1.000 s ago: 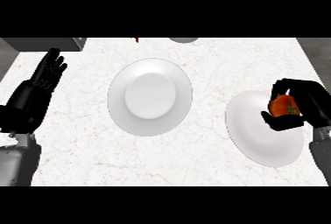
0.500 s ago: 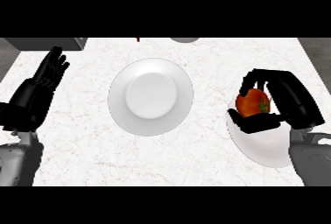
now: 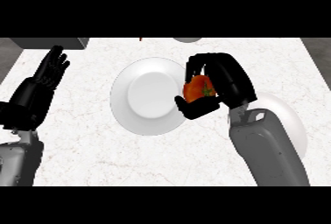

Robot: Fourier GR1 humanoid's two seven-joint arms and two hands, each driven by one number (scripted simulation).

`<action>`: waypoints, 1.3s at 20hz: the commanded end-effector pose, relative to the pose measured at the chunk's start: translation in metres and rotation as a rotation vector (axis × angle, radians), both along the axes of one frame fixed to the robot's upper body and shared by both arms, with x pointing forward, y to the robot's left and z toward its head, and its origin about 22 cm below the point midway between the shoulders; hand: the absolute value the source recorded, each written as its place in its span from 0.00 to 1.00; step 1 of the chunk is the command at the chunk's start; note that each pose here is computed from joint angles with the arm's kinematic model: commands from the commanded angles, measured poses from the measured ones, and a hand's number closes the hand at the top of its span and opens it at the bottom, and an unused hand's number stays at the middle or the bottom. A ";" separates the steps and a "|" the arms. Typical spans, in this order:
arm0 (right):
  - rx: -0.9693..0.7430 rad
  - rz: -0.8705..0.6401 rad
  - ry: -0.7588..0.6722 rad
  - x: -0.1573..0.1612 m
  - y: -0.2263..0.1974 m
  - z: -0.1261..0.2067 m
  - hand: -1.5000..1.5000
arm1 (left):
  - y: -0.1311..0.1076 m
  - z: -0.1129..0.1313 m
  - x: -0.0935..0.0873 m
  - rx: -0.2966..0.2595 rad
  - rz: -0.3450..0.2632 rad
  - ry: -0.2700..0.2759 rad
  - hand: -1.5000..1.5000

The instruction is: Pick the tomato from the plate and place it in the plate

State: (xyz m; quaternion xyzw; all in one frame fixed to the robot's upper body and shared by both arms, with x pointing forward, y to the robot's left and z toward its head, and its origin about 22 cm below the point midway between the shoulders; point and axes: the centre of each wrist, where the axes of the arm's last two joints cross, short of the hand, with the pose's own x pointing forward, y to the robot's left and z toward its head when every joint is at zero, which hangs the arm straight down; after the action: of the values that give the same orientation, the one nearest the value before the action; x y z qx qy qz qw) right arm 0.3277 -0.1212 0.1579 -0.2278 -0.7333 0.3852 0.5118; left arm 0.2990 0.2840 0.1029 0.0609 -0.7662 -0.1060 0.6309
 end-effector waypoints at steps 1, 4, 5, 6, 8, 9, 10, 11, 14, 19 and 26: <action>0.006 0.011 0.040 0.019 0.051 -0.002 1.00 | -0.001 -0.007 0.002 0.004 -0.012 0.002 0.50; 0.000 0.001 0.071 0.030 0.071 -0.006 1.00 | -0.002 0.003 0.007 0.000 -0.013 0.010 0.50; 0.002 0.003 0.076 0.038 0.066 -0.021 1.00 | 0.004 0.003 -0.002 -0.013 -0.014 0.025 0.50; -0.024 -0.025 0.075 0.044 0.079 -0.025 1.00 | -0.019 0.001 0.001 -0.009 -0.027 -0.005 0.50; -0.014 -0.022 0.068 0.056 0.084 -0.013 1.00 | -0.005 -0.009 -0.002 0.000 -0.013 0.001 0.50; -0.050 -0.042 0.080 0.057 0.093 -0.021 1.00 | -0.005 0.002 0.004 -0.005 -0.029 0.005 0.50; -0.068 -0.060 0.068 0.059 0.095 -0.033 1.00 | -0.019 0.005 0.003 -0.008 -0.027 -0.011 0.50; -0.086 -0.043 0.087 0.065 0.086 -0.044 1.00 | -0.018 -0.004 -0.005 -0.008 -0.006 0.014 0.50; -0.124 -0.067 0.086 0.064 0.099 -0.063 1.00 | -0.014 0.008 0.010 0.002 -0.055 -0.013 0.50; -0.019 -0.138 0.190 0.080 0.088 -0.067 1.00 | -0.026 0.000 0.006 -0.002 -0.074 -0.027 0.50; 0.103 -0.085 0.240 0.073 0.092 -0.080 0.00 | -0.038 0.017 0.015 -0.019 -0.119 -0.008 0.50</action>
State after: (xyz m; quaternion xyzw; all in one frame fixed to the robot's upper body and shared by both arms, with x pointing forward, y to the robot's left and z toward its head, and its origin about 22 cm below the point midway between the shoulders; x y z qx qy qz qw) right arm 0.4022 -0.0306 0.0795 -0.2179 -0.6628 0.3753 0.6102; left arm 0.3119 0.2564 0.1113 0.0229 -0.7726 -0.1318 0.6206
